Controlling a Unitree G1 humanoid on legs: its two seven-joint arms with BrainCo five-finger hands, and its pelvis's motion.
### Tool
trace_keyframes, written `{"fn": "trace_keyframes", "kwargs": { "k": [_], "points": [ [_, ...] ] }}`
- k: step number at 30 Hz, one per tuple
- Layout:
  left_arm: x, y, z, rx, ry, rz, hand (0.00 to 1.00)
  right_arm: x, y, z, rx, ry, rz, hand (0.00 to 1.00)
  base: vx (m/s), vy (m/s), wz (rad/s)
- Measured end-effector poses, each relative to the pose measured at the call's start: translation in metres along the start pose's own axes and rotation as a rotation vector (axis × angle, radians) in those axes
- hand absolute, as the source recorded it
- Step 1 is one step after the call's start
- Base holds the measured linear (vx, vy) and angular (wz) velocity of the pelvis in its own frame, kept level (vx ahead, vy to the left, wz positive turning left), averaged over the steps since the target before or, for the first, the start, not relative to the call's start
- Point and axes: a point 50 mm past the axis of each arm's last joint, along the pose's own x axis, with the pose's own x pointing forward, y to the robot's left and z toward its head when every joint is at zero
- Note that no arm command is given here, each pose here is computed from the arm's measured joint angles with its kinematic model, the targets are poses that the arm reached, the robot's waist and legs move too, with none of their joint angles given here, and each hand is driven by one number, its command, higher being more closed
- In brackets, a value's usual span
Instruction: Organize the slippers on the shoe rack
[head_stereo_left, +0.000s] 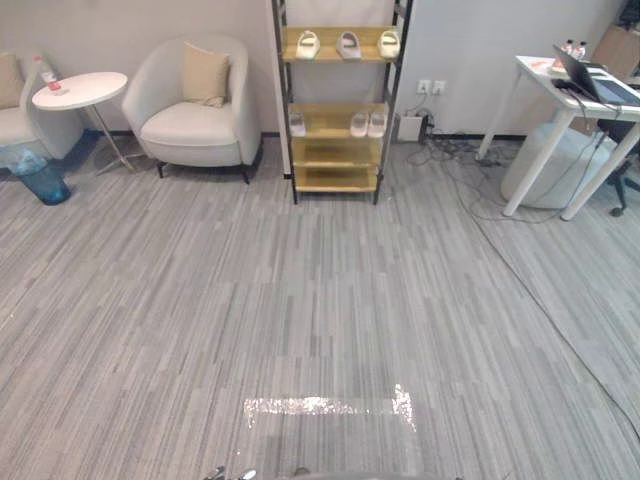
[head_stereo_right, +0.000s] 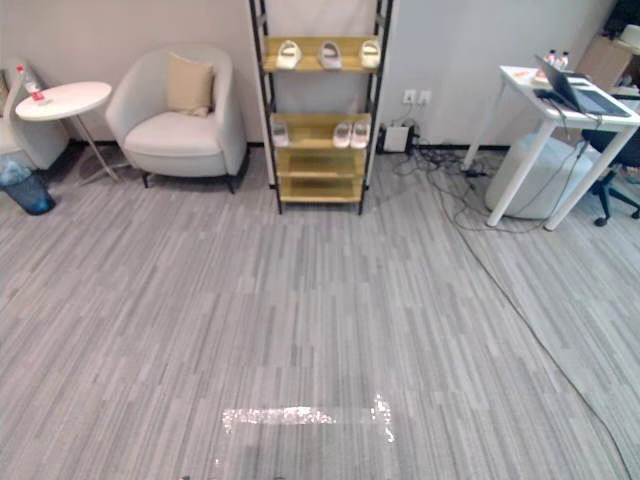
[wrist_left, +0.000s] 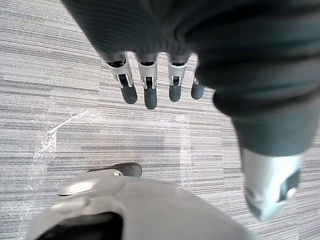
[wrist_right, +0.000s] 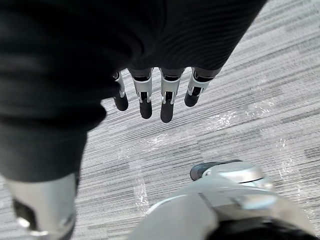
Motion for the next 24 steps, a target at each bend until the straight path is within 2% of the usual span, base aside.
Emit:
{"fn": "trace_keyframes", "kwargs": {
  "k": [11, 24],
  "points": [
    [0.003, -0.001, 0.007, 0.025, -0.016, -0.005, 0.00, 0.005, 0.009, 0.024, 0.017, -0.064, 0.012, 0.00, 0.08, -0.041, 0.00],
    [0.004, -0.001, 0.011, 0.027, -0.026, -0.003, 0.00, 0.006, 0.013, 0.029, 0.031, -0.078, 0.018, 0.00, 0.00, 0.000, 0.00]
  ]
}}
